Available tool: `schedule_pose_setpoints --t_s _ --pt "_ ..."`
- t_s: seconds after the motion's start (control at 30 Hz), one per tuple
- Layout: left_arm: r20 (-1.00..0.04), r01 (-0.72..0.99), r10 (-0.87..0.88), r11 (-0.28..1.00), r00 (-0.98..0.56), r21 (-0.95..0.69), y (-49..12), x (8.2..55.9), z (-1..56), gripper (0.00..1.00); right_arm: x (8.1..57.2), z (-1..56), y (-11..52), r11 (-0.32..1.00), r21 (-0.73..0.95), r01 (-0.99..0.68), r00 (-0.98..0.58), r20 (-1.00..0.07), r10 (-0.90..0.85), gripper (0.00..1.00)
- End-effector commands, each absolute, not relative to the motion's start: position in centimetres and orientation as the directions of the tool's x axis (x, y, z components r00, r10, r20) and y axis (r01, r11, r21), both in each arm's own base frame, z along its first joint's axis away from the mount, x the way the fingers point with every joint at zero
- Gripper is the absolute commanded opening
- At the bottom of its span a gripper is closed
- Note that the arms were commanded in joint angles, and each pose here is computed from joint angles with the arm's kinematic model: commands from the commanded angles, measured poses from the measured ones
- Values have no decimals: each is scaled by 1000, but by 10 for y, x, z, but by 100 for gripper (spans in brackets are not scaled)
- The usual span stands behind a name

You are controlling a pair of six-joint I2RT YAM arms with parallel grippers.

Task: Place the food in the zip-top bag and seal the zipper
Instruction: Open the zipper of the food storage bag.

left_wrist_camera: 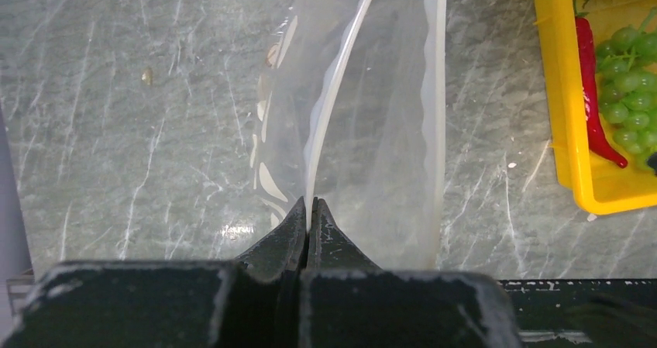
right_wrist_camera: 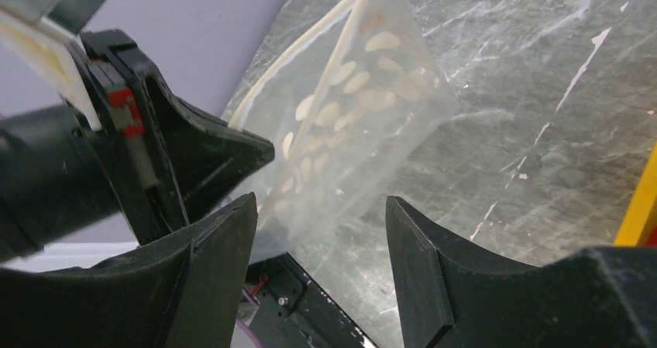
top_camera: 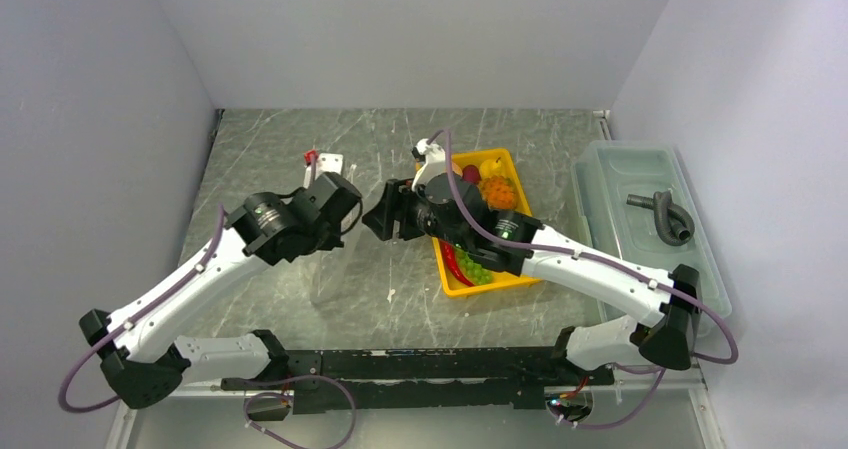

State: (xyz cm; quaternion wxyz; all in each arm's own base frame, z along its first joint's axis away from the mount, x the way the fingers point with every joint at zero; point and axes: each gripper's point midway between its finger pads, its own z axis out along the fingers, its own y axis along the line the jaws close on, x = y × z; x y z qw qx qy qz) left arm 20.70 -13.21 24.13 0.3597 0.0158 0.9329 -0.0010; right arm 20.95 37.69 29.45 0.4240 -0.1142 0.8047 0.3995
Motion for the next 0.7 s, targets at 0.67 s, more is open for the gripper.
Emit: schedule_pose_setpoints --t_s 0.67 --pt "-748 -30 26 998 -663 61 -152 209 264 0 226 293 415 631 637 -443 -657 -710 255 66"
